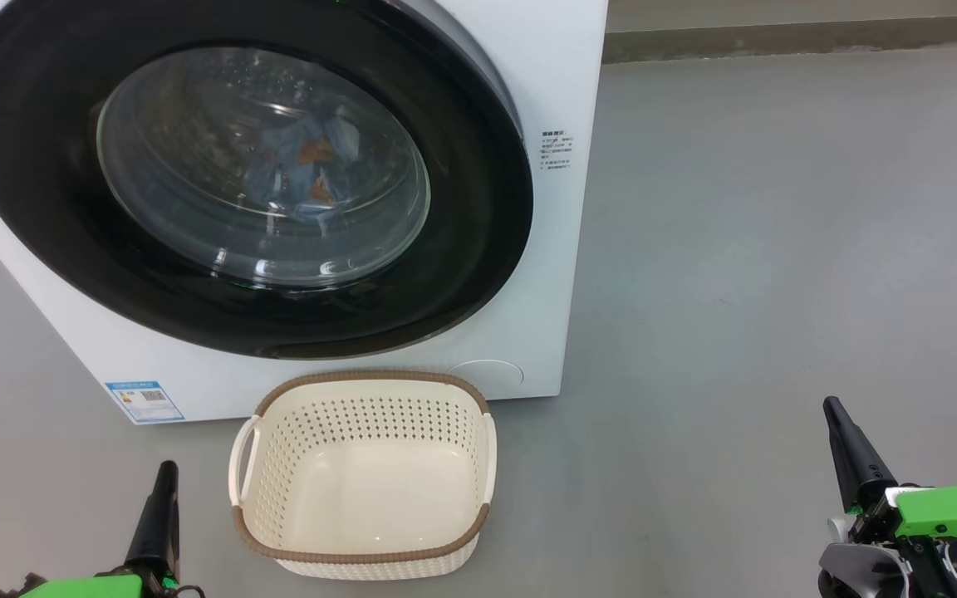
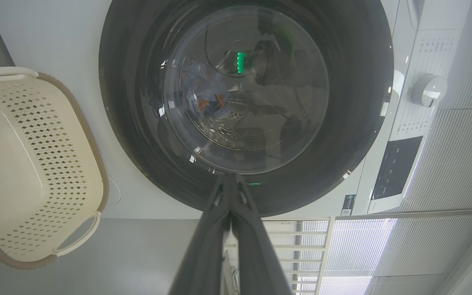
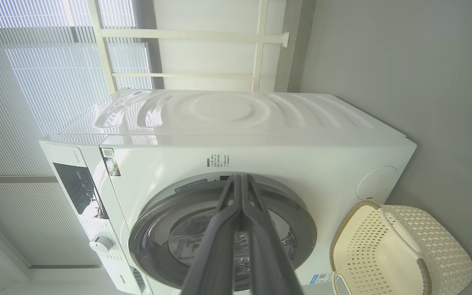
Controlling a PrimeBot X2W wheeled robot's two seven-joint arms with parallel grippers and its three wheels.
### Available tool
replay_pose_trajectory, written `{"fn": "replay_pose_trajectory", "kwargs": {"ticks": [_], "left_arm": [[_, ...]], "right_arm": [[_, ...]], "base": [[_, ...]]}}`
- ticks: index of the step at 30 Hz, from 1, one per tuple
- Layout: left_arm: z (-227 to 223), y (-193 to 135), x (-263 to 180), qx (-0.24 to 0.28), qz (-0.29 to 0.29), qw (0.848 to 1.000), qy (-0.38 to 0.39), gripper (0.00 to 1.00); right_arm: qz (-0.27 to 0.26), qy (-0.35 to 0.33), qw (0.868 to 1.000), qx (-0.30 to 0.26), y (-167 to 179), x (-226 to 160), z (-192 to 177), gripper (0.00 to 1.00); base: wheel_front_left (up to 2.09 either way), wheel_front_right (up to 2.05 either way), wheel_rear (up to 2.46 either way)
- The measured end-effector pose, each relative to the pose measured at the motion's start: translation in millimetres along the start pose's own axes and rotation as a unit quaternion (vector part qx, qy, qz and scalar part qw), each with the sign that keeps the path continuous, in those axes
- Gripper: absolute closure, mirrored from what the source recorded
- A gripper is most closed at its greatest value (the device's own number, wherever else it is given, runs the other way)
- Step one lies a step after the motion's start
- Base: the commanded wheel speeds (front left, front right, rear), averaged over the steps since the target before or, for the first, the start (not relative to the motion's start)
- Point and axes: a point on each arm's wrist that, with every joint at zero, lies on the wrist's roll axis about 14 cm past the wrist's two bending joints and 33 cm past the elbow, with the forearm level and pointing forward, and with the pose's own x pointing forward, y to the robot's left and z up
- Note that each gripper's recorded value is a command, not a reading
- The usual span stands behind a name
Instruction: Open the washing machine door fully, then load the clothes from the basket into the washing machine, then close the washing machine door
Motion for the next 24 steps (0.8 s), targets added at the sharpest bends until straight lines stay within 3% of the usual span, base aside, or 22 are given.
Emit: {"fn": "replay_pose_trajectory", "kwargs": {"ticks": [24], "left_arm": [[0.0,0.0,0.0,0.000,0.000,1.000,0.000,1.00]], "right_arm": [[0.001,0.000,1.000,0.007,0.6,0.1,0.4,1.00]], "base": [[0.00,0.00,0.00]]}}
